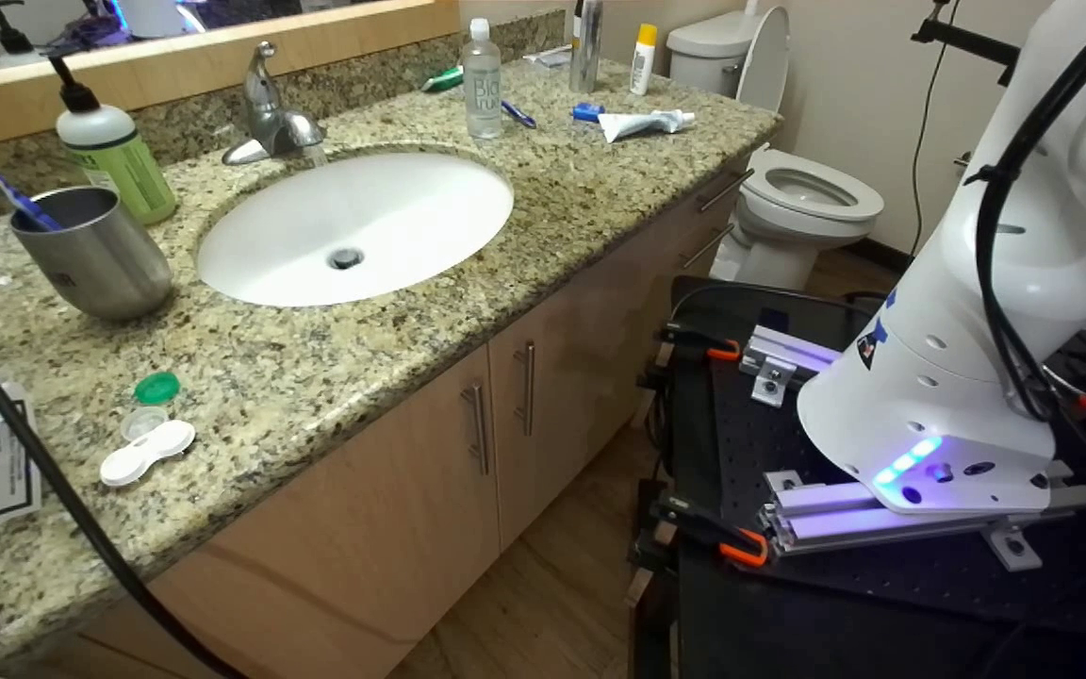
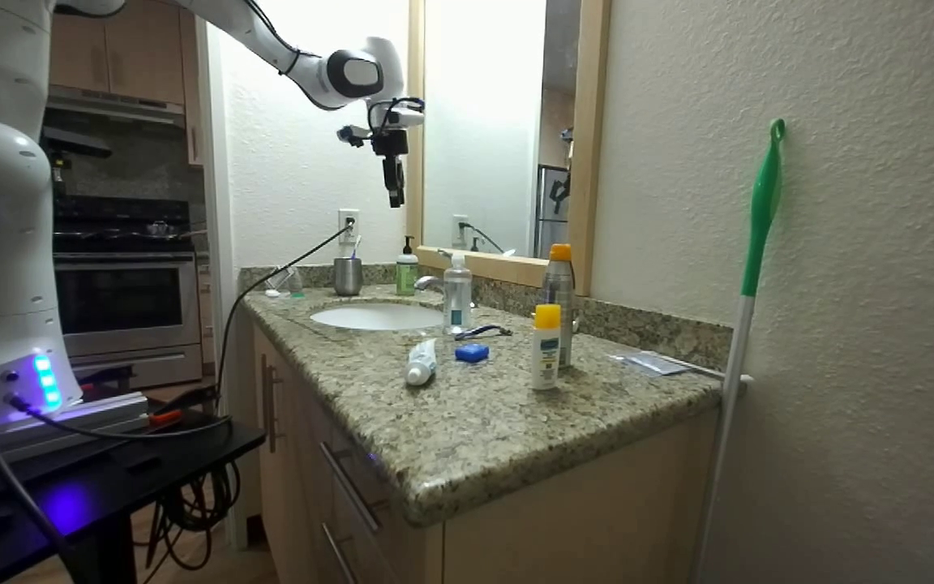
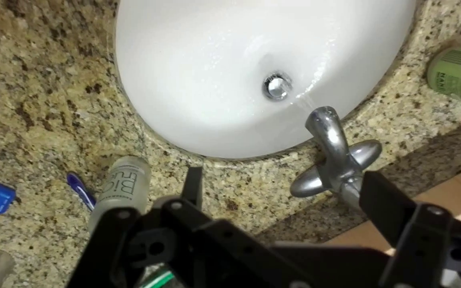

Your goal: Close the tap

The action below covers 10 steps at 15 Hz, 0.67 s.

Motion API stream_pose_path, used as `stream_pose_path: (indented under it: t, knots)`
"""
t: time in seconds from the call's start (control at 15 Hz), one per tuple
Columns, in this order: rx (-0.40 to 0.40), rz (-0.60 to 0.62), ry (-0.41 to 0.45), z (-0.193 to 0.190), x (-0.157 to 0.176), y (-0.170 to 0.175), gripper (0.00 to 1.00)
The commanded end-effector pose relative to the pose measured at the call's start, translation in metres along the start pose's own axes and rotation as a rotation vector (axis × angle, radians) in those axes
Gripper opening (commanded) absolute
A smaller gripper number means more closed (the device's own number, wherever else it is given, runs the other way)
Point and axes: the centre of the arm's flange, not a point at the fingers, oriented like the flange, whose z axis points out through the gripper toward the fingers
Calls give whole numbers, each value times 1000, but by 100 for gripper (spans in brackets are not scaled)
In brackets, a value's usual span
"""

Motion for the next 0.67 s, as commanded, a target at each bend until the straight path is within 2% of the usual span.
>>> stream_pose_path:
  t: [0.0, 0.13, 0.47, 0.53, 0.6]
  knots:
    - [-124, 72, -105, 46, 65, -27, 100]
    - [-122, 100, -96, 66, 84, -39, 100]
    - [-41, 179, 71, 90, 104, -84, 100]
    - [-45, 183, 90, 91, 104, -88, 100]
    - [-62, 158, 52, 88, 86, -67, 100]
